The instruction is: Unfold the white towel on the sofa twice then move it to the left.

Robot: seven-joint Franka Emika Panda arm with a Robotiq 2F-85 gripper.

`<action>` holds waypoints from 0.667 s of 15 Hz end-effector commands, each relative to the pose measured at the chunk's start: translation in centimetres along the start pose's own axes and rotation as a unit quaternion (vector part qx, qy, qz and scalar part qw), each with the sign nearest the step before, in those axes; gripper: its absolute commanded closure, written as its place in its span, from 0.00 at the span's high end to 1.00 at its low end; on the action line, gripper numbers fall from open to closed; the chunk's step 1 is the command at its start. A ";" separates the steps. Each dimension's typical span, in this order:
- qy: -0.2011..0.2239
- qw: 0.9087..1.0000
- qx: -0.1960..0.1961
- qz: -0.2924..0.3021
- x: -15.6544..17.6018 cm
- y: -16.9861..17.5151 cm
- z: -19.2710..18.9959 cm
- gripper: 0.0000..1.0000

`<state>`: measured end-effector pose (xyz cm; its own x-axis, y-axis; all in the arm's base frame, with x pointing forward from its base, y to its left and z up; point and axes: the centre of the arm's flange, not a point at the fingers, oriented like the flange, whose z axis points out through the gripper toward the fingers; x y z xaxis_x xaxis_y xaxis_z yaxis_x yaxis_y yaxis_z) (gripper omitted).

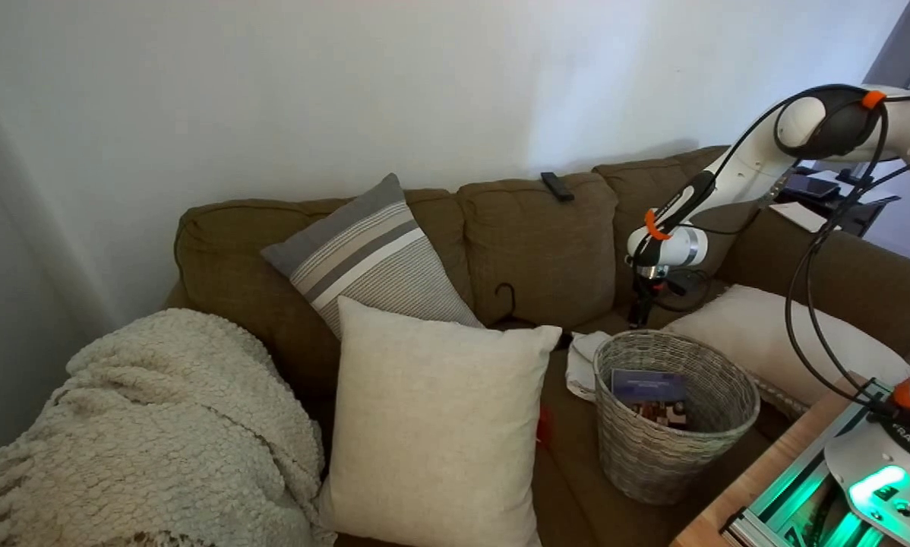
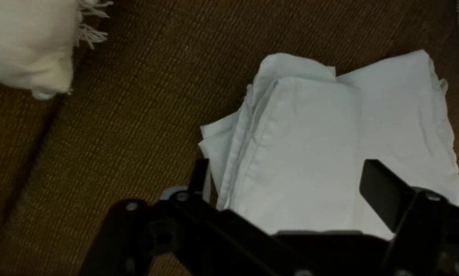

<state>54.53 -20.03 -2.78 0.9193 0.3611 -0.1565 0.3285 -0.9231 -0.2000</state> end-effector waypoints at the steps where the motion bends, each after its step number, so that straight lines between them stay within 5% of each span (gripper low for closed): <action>1: -0.007 1.000 0.023 0.005 1.0 1.4 4.9 0.88; 6: 0.017 0.999 0.029 0.001 1.4 2.2 7.7 0.63; 8: 0.023 0.999 0.025 0.005 1.7 2.6 8.2 0.65; 9: 0.027 0.999 0.025 0.007 1.8 2.8 8.2 0.60; 10: 0.029 0.999 0.026 0.007 2.0 2.8 8.2 0.41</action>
<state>54.73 -20.04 -10.22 0.9282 0.3438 -0.1425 0.3047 -0.9218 -0.2398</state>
